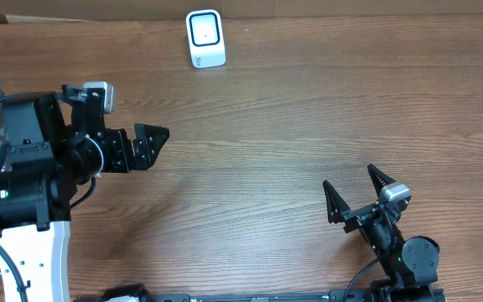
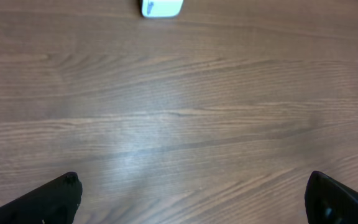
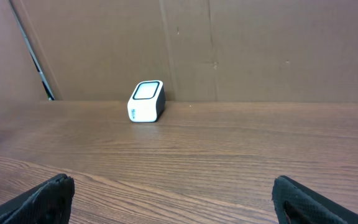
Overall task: Scan the item barcode
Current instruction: 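Swing the left gripper left and down into the grey basket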
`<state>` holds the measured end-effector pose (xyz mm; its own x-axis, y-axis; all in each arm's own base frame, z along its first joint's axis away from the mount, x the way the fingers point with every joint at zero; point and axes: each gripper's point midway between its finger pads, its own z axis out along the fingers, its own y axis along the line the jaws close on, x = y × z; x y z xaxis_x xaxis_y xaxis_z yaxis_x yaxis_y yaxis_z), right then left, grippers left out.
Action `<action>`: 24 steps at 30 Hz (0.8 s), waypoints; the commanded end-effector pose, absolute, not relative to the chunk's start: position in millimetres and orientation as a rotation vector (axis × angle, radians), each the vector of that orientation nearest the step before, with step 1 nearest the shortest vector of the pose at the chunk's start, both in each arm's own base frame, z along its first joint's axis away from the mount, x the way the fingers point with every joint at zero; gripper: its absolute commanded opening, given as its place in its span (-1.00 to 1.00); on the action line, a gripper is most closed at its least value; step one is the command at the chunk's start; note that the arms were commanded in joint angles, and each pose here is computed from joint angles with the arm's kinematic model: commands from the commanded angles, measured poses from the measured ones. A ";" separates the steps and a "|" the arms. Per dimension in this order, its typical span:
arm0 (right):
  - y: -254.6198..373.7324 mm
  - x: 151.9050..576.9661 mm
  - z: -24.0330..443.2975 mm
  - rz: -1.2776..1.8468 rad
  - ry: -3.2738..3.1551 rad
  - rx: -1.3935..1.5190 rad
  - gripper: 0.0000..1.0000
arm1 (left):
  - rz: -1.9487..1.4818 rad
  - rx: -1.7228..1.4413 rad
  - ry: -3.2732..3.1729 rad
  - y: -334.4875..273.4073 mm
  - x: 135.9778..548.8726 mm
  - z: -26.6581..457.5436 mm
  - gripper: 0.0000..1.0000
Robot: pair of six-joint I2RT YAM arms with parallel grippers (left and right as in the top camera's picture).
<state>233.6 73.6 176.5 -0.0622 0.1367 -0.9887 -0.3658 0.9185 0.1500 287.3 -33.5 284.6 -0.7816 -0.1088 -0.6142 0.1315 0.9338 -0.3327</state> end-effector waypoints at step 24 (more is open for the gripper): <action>72.1 234.1 175.4 0.415 1.577 -0.172 1.00 | -0.003 -0.627 2.437 69.4 307.5 357.3 1.00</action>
